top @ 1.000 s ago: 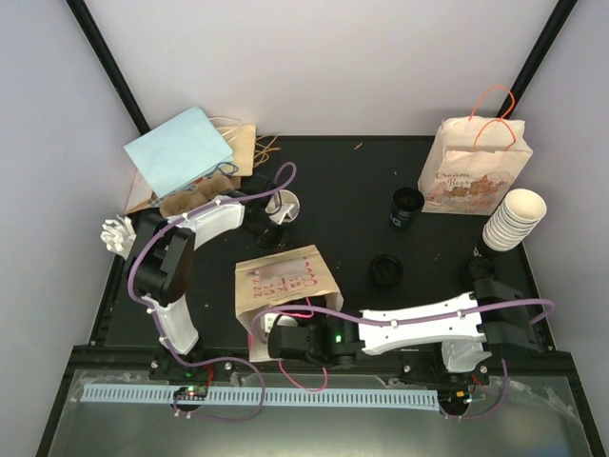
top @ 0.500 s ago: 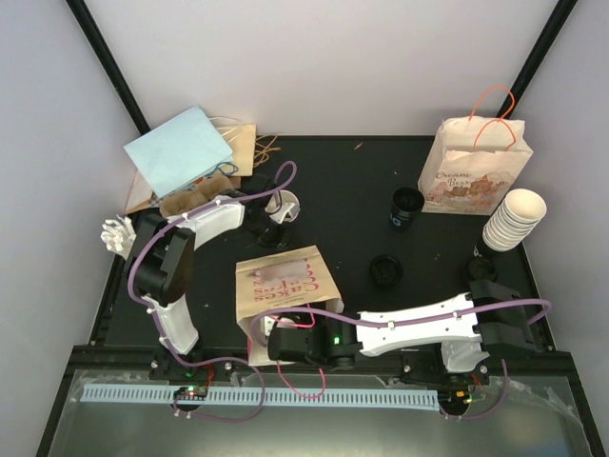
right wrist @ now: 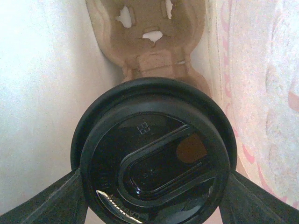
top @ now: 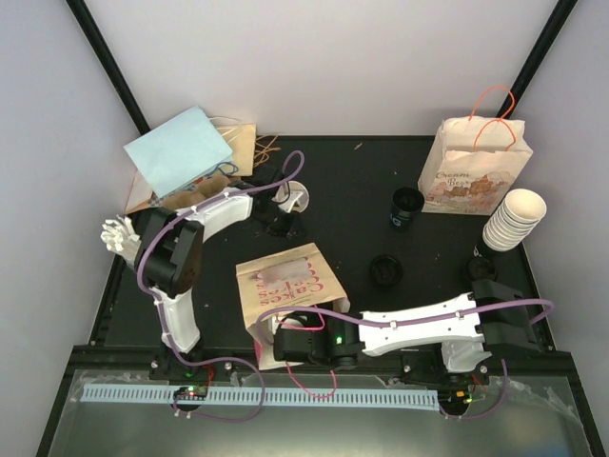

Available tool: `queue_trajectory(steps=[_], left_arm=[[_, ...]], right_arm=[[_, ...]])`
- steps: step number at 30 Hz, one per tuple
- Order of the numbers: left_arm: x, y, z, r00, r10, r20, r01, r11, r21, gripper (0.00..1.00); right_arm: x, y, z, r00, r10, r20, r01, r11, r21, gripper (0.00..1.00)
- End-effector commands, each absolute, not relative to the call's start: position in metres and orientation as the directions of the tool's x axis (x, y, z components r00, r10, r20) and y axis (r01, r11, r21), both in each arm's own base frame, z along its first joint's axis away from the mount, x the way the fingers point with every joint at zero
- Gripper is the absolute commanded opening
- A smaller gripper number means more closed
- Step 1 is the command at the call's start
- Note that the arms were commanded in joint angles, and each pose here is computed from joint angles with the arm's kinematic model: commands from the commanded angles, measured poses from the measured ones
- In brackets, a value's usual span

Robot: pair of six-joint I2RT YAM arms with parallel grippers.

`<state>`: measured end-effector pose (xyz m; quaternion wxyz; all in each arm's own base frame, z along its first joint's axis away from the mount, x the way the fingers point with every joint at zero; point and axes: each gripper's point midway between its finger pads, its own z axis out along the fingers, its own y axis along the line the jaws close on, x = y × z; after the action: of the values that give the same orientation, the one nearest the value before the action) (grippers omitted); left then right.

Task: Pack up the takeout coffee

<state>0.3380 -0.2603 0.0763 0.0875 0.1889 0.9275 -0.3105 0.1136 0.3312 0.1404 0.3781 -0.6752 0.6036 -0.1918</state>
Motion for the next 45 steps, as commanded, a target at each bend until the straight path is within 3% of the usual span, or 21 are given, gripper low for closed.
queue_trajectory(steps=[1, 31, 45], left_arm=[[0.344, -0.279, 0.082, -0.893, 0.328, -0.309, 0.449, 0.701, -0.553, 0.09], [0.306, -0.284, 0.062, -0.904, 0.349, -0.247, 0.426, 0.687, -0.588, 0.05], [0.3, -0.289, 0.067, -0.892, 0.366, -0.265, 0.449, 0.661, -0.601, 0.04]], right_arm=[[0.117, 0.323, 0.15, 0.175, -0.962, -0.208, -0.65, 0.046, -0.759, 0.54], [0.125, 0.319, 0.147, 0.177, -0.969, -0.173, -0.599, 0.033, -0.8, 0.54], [0.14, 0.324, 0.149, 0.179, -0.968, -0.177, -0.588, 0.039, -0.808, 0.54]])
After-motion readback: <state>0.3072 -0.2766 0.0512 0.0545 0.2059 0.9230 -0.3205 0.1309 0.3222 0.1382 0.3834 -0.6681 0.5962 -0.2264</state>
